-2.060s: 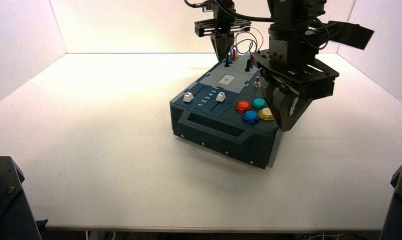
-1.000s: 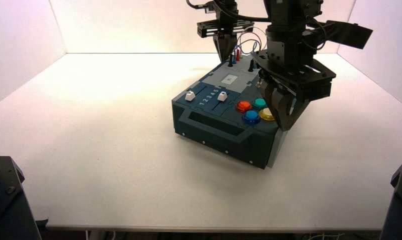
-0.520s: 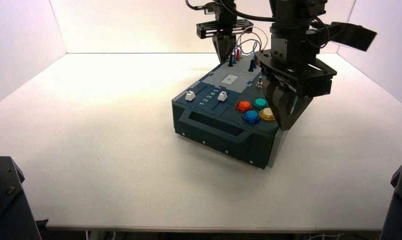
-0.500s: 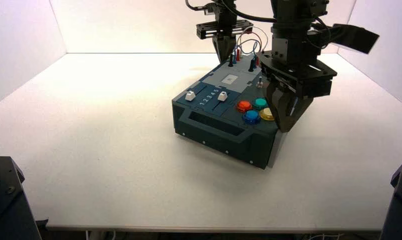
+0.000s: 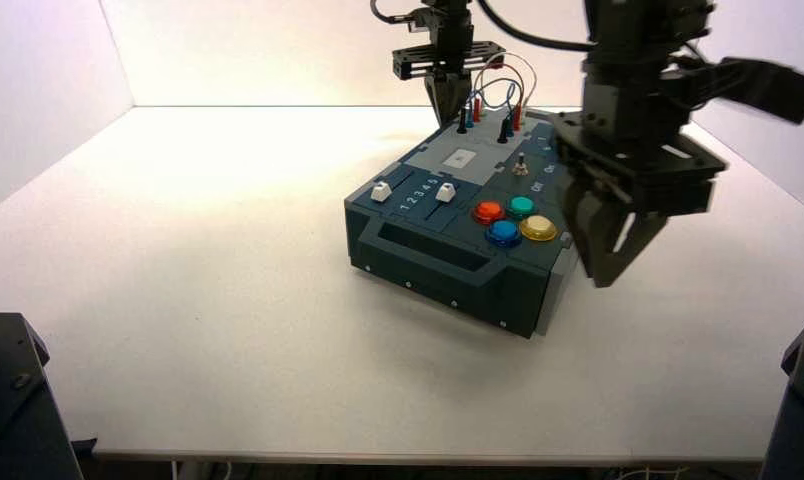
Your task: Rotate the box clockwise.
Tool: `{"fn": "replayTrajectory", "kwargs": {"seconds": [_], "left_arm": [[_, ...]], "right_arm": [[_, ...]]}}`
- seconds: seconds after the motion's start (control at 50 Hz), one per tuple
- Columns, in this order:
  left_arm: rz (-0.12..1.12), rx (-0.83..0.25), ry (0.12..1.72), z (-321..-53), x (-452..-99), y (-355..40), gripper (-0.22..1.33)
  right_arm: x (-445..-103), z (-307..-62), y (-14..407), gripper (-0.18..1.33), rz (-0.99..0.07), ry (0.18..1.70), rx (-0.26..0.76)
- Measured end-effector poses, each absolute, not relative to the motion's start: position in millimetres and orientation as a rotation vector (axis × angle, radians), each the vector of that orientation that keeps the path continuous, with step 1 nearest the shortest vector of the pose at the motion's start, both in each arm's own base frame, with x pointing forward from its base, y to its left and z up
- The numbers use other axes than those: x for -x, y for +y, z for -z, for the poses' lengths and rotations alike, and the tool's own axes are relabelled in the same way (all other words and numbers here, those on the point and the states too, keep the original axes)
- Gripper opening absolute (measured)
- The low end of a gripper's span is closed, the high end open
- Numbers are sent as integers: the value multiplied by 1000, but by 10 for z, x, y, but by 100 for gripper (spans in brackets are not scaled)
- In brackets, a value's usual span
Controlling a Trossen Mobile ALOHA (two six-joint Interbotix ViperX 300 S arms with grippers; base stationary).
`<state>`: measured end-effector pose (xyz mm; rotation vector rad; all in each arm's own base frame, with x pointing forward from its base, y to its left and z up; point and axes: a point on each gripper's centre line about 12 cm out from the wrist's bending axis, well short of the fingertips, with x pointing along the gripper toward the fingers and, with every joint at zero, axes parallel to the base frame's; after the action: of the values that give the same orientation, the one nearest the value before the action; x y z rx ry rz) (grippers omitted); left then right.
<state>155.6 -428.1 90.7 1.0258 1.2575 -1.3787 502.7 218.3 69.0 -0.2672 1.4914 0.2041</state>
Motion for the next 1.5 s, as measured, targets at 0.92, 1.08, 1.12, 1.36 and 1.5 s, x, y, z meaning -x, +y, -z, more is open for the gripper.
{"fn": "replayTrajectory", "kwargs": {"seconds": [0.92,1.08,1.12,1.36,1.5], "left_arm": [[1350,-1021,1335,-774,-1747,-4248,28],[1346,-1019,1350,-747,-1786,-4256,24],[1345,-1017,1349,-751,-1794,-4257,24],[1328,-1005,1369,-728,-1863,-4189,23],[1316,-997,1381,-709,-1910,-4145,23]], "right_arm": [[-5010,-718,2136,-15,-190,1521,270],[-5007,-722,2134,-15,-190,1525,272],[-5009,-735,2126,-15,-189,1524,271],[-5044,-750,1978,-15,-166,1534,251],[-5071,-795,1890,-15,-155,1534,240]]}}
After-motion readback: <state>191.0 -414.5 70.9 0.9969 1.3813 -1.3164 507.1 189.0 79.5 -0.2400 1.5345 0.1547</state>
